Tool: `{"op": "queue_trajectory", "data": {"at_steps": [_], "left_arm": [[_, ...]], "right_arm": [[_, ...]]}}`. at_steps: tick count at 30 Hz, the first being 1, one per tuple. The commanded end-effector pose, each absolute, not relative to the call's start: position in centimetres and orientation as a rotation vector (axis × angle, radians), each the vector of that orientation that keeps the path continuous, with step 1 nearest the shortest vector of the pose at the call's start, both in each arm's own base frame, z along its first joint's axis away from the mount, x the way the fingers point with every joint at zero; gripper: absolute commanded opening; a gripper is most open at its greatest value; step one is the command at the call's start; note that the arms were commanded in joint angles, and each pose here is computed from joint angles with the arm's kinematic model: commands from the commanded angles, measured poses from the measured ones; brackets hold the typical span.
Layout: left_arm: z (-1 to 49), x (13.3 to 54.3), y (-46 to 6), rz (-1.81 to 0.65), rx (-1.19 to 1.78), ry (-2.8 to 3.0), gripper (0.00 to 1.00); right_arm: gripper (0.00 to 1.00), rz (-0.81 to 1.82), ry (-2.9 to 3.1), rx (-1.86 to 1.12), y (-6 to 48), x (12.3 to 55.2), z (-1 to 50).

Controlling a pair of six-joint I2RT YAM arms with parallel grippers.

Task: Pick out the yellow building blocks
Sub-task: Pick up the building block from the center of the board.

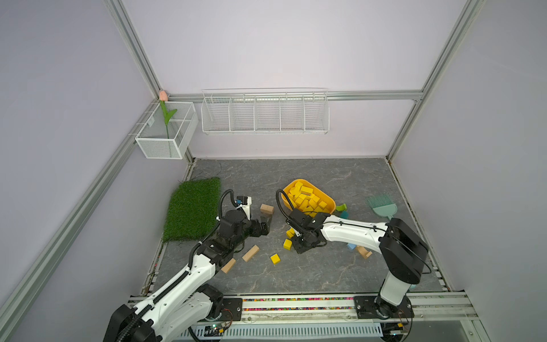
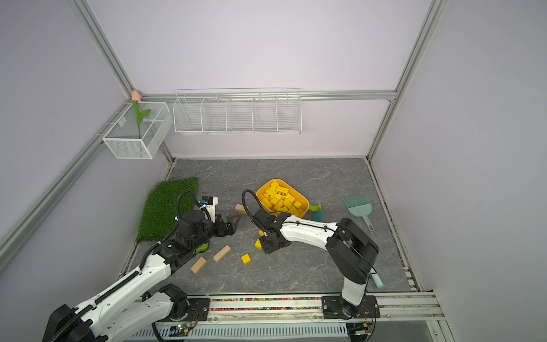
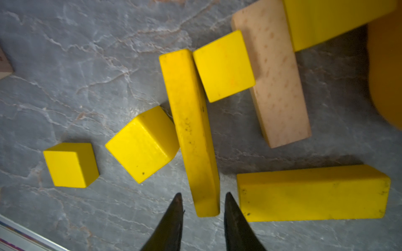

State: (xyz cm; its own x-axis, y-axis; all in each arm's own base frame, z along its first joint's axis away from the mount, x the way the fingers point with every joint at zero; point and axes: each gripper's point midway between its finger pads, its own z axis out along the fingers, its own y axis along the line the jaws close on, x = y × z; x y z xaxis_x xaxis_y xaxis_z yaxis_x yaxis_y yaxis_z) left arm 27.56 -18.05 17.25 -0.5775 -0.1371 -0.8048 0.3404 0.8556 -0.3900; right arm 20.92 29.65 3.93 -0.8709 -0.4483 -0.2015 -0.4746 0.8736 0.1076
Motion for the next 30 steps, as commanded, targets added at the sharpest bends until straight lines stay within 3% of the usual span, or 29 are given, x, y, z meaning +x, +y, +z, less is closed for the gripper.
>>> {"op": "queue_trajectory", "data": {"at_steps": [1, 15, 26, 30], "left_arm": [[18.6, 28.1, -18.2, -0.667, 0.126, 2.061, 1.00], [18.4, 28.1, -18.2, -0.668, 0.129, 2.068, 1.00], [18.6, 28.1, -18.0, -0.663, 0.115, 2.061, 1.00], [18.5, 28.1, -18.1, -0.665, 0.119, 2.066, 1.00]], "right_arm": [[0.34, 0.189, 2.899, -0.714, 29.1, 20.4, 3.4], [0.31, 0.178, 2.899, -0.727, 30.1, 21.2, 2.8], [0.17, 0.259, 2.838, -0.720, 30.2, 21.1, 5.1], [0.16, 0.278, 2.771, -0.712, 29.8, 21.5, 8.0]]}}
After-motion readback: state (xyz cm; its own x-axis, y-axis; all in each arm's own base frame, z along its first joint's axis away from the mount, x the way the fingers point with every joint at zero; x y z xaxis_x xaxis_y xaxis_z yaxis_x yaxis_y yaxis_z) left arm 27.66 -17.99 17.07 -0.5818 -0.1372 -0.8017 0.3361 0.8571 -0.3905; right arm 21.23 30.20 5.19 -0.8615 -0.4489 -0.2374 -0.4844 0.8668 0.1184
